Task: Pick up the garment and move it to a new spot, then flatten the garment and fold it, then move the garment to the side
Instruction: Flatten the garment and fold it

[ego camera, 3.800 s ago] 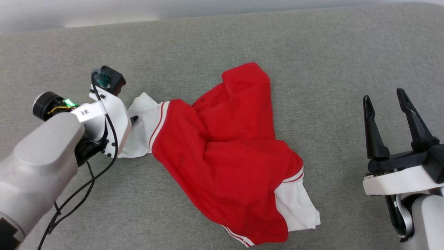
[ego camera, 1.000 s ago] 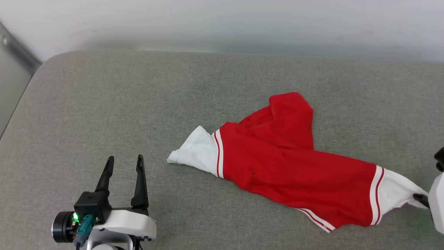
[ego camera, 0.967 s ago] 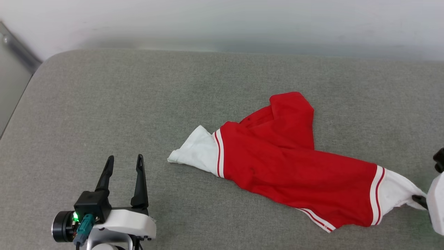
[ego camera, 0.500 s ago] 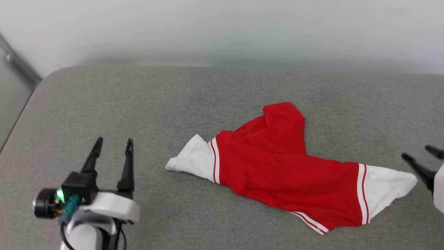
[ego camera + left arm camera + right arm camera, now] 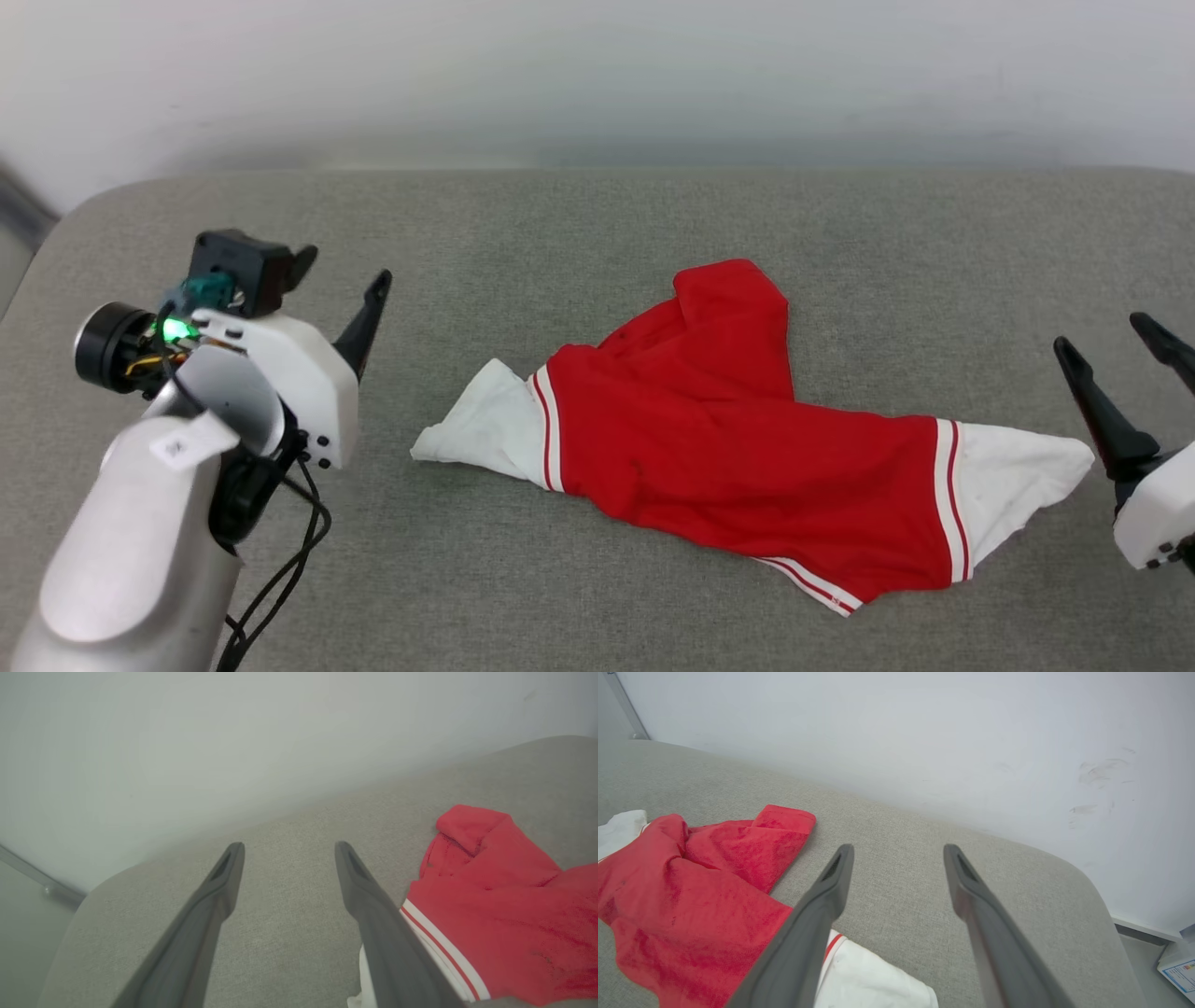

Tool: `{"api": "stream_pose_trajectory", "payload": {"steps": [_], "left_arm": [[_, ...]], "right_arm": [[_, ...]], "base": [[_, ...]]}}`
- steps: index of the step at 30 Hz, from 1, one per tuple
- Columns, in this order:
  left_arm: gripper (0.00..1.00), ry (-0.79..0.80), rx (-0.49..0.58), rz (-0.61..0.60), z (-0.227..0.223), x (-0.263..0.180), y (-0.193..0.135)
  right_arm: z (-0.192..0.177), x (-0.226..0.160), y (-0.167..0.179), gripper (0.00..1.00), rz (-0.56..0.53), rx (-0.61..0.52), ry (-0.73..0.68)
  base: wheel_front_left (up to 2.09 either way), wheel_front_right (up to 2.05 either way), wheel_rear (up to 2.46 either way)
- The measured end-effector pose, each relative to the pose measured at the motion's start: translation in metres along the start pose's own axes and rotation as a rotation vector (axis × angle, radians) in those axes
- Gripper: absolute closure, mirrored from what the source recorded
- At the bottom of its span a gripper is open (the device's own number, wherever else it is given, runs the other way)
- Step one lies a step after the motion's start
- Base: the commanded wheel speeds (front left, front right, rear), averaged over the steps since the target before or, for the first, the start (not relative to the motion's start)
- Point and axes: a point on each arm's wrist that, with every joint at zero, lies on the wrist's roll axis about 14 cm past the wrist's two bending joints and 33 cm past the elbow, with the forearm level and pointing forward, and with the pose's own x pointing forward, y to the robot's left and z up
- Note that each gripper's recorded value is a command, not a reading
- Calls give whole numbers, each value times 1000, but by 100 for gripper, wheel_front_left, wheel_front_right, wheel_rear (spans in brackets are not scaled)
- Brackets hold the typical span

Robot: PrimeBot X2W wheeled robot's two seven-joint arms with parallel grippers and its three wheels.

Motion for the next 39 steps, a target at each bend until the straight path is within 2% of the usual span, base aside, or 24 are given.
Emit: {"api": "stream_pose_trajectory", "payload": {"steps": [7, 14, 22, 27, 28, 29, 30, 34, 39], "left_arm": [[0, 397, -17, -194, -45, 7, -26], [0, 739, 22, -335, -98, -1, -48], [0, 959, 50, -428, -150, -2, -71], [0, 1040, 61, -437, -176, 2, -74], [9, 1053, 65, -444, -180, 2, -75], [67, 1078, 67, -450, -184, -1, -76], [100, 1092, 65, -455, -186, -2, -76], [100, 1049, 49, -451, -180, 0, -75], [100, 921, 35, -423, -153, 6, -64]], "right_arm": [[-11, -4, 6, 0, -29, 9, 20], [-26, -3, 3, 0, -43, 17, 69], [-41, 7, -1, 0, -49, 21, 107], [-53, 12, -4, 0, -54, 27, 134], [-54, 12, -5, 0, -56, 30, 136], [-56, 12, -6, 0, -57, 32, 140], [-58, 12, -8, 0, -61, 31, 148], [-55, 11, -15, 0, -65, 17, 150], [-24, 8, -41, 0, -79, -77, 151]], "base": [[0, 0, 0], [0, 0, 0], [0, 0, 0], [0, 0, 0], [0, 0, 0], [0, 0, 0], [0, 0, 0], [0, 0, 0], [0, 0, 0]]}}
